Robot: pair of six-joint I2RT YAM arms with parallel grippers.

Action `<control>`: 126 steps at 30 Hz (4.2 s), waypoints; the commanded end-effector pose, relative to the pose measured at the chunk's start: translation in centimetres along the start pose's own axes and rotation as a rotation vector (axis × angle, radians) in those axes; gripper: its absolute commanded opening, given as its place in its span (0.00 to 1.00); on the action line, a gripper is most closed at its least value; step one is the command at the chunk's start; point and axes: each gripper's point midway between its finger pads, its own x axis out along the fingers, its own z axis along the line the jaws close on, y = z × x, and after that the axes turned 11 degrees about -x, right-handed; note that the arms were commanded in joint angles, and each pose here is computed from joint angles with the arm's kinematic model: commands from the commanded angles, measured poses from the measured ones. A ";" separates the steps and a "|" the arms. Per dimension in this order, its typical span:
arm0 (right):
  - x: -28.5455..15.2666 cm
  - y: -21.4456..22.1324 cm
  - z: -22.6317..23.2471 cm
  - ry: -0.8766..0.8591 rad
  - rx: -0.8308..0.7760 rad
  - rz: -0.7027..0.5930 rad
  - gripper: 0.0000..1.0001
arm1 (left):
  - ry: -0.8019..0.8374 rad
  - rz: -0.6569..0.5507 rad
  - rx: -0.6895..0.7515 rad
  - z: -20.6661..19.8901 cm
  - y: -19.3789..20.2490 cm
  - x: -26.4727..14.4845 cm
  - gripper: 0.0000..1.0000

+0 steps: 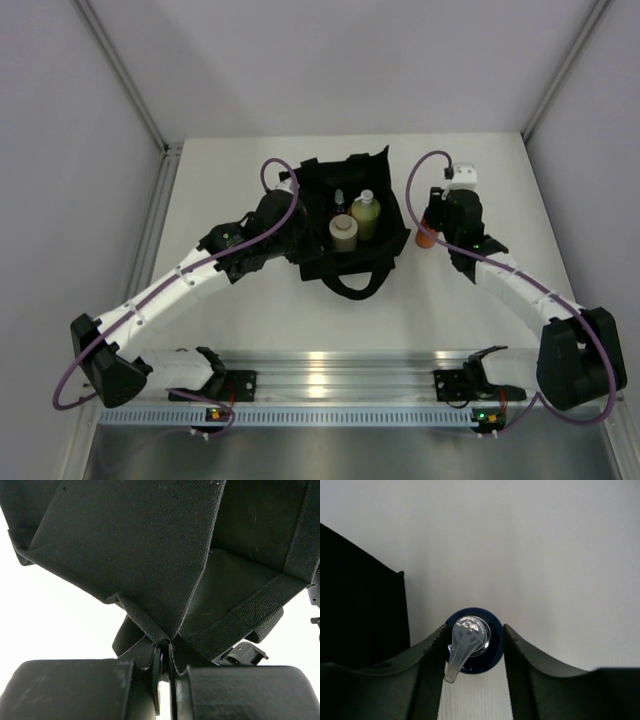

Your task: Take the personal care products out of the canvas bag

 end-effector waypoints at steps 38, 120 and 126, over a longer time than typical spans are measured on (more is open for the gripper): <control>-14.2 -15.6 19.5 -0.416 0.057 0.039 0.56 | 0.035 0.014 -0.128 -0.1 0.8 -1.2 0.00; -5.5 -12.0 21.5 -0.333 -0.100 0.138 0.00 | -0.013 0.039 -0.116 1.6 1.7 -0.2 0.00; -6.9 -14.1 20.7 -0.346 -0.091 0.097 0.00 | -0.011 0.036 -0.113 1.4 1.6 -0.2 0.00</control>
